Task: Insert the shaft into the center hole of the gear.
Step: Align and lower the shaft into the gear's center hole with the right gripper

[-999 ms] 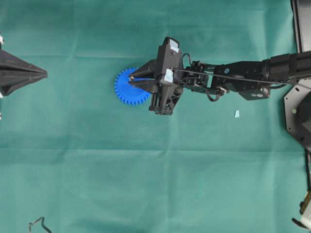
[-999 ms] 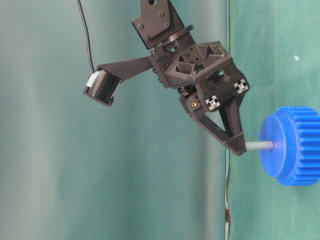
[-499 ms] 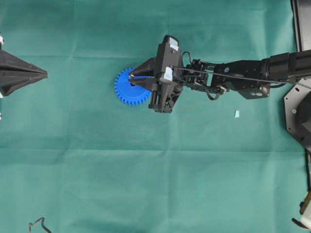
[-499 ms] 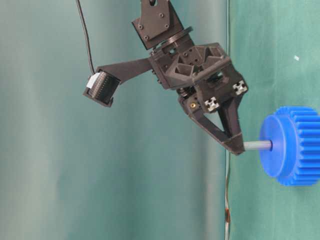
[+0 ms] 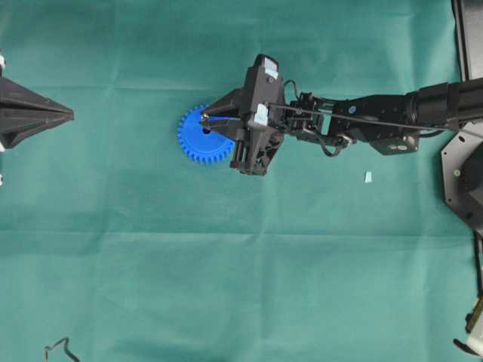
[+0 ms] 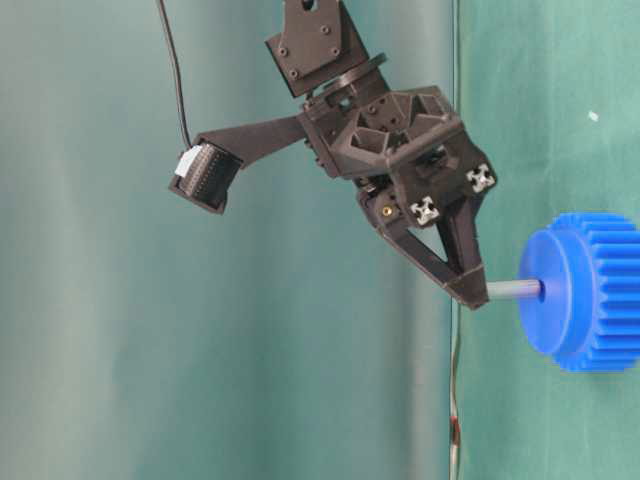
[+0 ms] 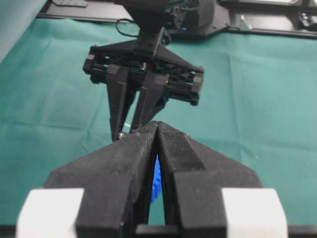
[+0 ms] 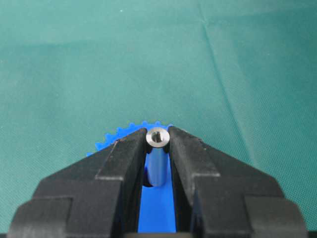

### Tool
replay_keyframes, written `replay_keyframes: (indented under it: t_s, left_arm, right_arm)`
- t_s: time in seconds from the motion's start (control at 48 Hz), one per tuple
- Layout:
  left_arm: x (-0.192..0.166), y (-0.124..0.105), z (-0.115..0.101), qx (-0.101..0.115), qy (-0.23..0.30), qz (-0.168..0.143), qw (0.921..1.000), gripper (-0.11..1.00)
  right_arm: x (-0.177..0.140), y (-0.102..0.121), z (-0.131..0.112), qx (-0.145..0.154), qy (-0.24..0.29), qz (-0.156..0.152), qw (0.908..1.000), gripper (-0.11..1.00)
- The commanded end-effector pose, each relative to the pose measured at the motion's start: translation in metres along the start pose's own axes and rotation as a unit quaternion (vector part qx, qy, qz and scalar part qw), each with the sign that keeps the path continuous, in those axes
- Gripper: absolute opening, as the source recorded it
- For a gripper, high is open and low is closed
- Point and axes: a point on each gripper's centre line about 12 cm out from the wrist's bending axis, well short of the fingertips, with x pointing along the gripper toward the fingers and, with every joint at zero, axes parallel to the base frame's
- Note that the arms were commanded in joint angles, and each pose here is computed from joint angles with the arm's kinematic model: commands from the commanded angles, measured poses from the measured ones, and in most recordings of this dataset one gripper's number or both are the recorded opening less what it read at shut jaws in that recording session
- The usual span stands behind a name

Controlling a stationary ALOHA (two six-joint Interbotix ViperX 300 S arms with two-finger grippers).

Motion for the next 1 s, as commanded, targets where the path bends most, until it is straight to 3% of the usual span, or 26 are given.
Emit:
replay_keyframes:
  t_s: [0.0, 0.541, 0.978]
  left_arm:
    - [0.002, 0.001, 0.008, 0.001, -0.01, 0.003, 0.9999, 0.0]
    - [0.002, 0.001, 0.009, 0.001, -0.011, 0.003, 0.9999, 0.0]
    - [0.002, 0.001, 0.008, 0.001, -0.009, 0.003, 1.0, 0.0]
  right_arm:
    - [-0.002, 0.004, 0.009, 0.001, -0.018, 0.005, 0.9998, 0.18]
    - [-0.003, 0.004, 0.009, -0.001, -0.031, 0.005, 0.9995, 0.18]
    - [0.009, 0.002, -0.015, 0.008, -0.011, -0.004, 0.9999, 0.18]
